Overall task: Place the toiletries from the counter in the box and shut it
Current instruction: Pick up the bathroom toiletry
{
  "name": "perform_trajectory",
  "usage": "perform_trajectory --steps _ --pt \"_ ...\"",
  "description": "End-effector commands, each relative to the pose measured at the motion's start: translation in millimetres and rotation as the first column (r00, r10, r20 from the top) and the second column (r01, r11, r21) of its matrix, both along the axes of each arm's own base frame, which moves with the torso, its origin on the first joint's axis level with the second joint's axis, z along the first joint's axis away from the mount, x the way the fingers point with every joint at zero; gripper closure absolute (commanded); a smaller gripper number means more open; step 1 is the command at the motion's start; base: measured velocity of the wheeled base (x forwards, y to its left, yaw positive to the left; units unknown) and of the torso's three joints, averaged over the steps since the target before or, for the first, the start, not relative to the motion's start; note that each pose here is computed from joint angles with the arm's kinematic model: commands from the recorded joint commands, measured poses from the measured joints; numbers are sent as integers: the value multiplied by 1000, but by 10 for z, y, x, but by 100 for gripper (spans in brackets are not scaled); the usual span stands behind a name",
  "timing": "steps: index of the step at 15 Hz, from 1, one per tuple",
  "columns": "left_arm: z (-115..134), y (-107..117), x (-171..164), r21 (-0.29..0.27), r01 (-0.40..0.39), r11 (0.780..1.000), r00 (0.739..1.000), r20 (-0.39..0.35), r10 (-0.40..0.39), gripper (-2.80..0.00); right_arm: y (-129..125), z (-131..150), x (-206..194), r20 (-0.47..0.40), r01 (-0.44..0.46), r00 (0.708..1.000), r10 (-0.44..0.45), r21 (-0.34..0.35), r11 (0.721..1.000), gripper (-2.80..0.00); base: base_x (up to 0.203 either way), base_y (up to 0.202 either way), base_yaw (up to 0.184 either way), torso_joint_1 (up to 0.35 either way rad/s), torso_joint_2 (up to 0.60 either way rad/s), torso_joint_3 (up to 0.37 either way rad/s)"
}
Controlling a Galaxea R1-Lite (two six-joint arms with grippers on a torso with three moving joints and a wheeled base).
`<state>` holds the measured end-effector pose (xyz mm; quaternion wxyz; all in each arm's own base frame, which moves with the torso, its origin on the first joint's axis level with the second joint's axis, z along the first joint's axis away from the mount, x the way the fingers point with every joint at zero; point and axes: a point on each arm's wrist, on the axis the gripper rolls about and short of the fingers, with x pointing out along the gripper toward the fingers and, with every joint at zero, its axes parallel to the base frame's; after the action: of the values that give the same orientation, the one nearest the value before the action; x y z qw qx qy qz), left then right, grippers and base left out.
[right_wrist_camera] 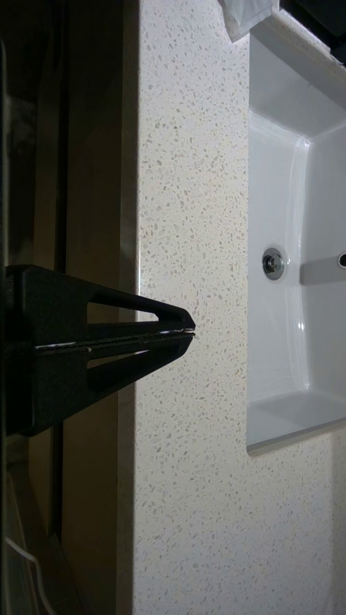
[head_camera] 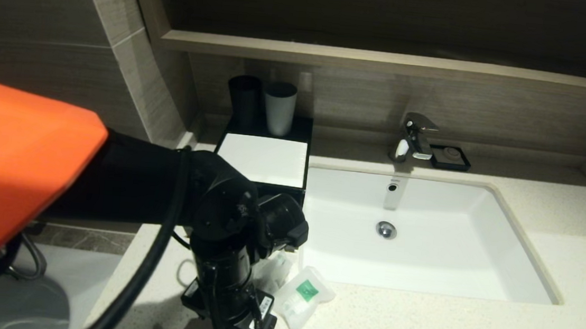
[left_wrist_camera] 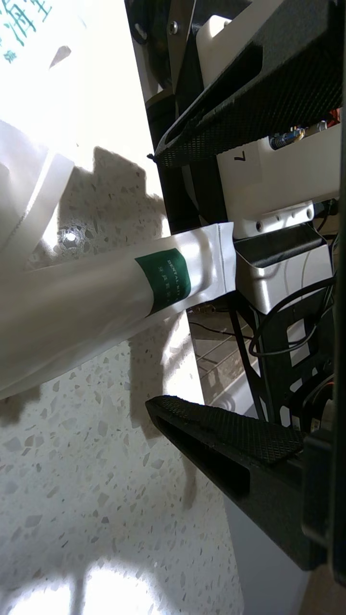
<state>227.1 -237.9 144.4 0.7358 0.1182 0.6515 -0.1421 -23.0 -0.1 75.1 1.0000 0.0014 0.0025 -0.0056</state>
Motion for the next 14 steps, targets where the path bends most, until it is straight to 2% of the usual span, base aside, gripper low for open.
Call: perform_trajectory --steps 1,9,14 --pt "4 1 -1 1 -2 1000 1000 -1 2 -280 0 4 0 1 -1 1000 1 0 1000 0 0 0 0 0 0 0" --pt "-67 -27 31 12 -7 1000 1000 -5 7 -280 0 0 1 -1 -1 1000 1 0 1000 0 0 0 0 0 0 0" --pt "-133 -38 64 31 -41 999 999 -5 41 -280 0 0 1 -1 -1 1000 1 0 1000 0 0 0 0 0 0 0"
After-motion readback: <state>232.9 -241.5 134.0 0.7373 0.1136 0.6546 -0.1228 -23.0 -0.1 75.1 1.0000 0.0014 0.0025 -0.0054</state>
